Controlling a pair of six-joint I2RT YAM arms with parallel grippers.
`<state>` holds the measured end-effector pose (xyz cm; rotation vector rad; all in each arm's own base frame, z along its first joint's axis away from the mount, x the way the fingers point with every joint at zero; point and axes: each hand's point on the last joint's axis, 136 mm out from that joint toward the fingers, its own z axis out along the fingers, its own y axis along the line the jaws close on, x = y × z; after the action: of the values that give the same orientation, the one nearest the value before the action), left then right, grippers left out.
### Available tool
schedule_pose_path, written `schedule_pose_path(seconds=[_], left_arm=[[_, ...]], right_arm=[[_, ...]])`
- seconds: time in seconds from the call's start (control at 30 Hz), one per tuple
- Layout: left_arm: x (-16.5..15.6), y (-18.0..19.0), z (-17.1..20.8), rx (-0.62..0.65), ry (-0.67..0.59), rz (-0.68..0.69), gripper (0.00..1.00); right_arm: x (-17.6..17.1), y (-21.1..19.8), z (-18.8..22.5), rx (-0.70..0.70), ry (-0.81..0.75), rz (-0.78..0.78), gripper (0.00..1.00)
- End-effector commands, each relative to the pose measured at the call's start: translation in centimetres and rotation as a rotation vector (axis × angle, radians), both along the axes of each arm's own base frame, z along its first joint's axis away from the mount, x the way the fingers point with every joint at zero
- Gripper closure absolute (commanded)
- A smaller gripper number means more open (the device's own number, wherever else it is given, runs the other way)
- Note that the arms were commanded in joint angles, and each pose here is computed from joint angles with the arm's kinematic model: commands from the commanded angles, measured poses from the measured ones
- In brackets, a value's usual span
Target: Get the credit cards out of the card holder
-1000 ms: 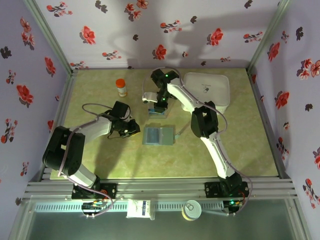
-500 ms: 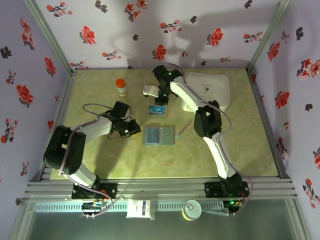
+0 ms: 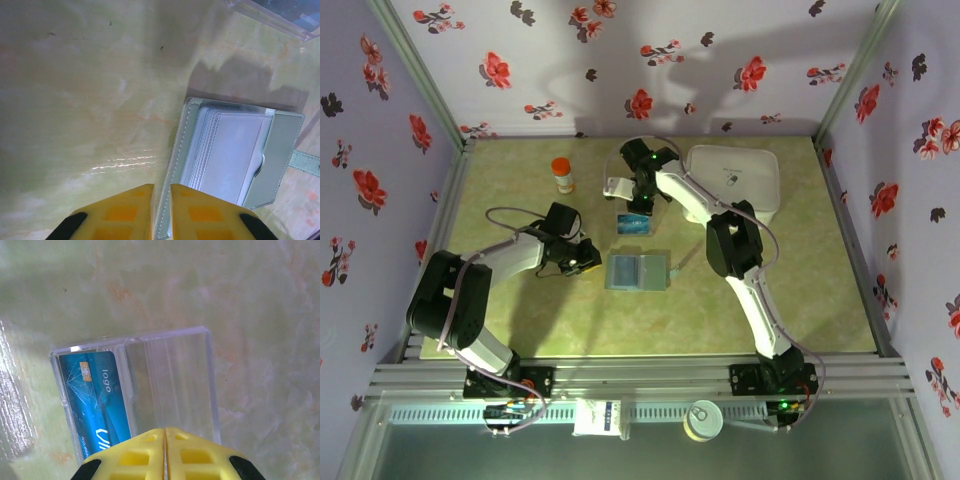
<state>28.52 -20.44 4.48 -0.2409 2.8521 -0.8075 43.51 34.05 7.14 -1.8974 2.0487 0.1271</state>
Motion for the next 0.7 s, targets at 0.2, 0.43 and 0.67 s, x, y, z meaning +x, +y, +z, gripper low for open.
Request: schedule_pose_path(seconds=[0.2,0.43,0.67], left_arm=[[0.4,-0.2,0.9,-0.031,-0.03,0.0,0.85],[0.4,-0.9,0.4,-0.067,-0.026,-0.019,0.85],[-0.1,-1.6,-0.2,-0.098,-0.009,-0.039,0.87]], right_arm=[[1.2,0.2,5.8,0.065,-0.137,-0.144,0.84],[-0.8,0.8,8.6,0.21,-0.117,-0.417,0.78],[-5.0,1.1,8.5,0.459,0.117,-0.837,0.75]])
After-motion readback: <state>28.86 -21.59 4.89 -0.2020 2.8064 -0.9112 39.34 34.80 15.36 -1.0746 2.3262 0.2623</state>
